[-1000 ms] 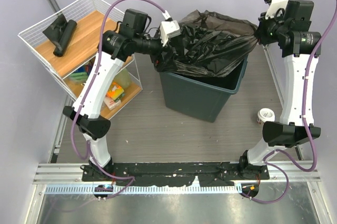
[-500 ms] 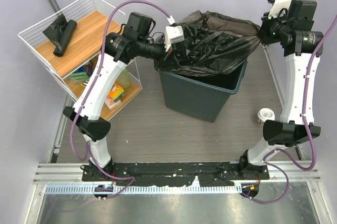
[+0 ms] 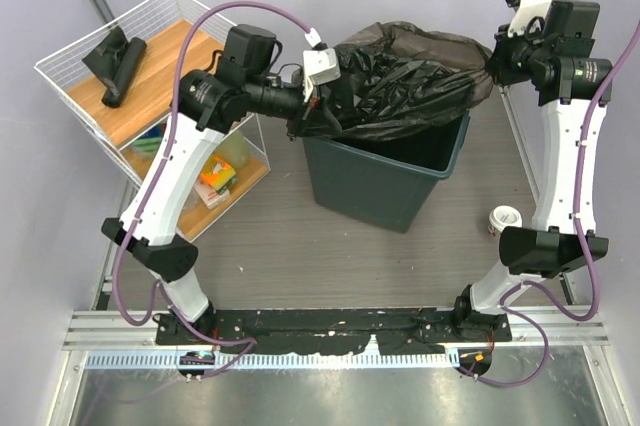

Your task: Put the trash bags into the trash bin

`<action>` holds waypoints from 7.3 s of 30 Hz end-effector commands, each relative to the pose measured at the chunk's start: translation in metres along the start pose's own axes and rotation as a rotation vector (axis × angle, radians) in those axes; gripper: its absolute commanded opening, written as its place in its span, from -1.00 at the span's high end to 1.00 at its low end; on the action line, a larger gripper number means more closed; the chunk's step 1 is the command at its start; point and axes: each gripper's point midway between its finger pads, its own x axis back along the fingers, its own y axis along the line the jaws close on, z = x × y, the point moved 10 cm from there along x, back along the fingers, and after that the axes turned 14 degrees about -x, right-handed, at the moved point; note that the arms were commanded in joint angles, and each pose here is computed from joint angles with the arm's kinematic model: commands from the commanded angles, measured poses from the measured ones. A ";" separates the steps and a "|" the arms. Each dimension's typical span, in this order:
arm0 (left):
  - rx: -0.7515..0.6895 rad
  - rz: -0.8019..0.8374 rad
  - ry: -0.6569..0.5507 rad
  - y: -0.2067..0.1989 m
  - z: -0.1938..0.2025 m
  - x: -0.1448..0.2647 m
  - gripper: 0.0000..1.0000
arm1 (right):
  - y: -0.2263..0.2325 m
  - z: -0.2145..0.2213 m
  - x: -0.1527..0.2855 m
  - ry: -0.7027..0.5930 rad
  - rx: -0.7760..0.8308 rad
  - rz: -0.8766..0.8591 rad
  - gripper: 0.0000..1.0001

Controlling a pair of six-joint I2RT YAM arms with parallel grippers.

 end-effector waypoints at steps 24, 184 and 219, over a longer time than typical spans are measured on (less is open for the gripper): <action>-0.015 0.112 -0.038 -0.052 0.000 0.011 1.00 | -0.014 0.024 -0.024 0.091 -0.002 0.015 0.98; 0.162 0.199 0.027 -0.128 -0.034 -0.144 1.00 | -0.022 0.039 -0.039 0.210 0.028 -0.059 0.58; -0.005 -0.055 0.256 -0.130 0.010 -0.162 1.00 | -0.026 0.041 -0.050 0.230 0.050 -0.066 -0.07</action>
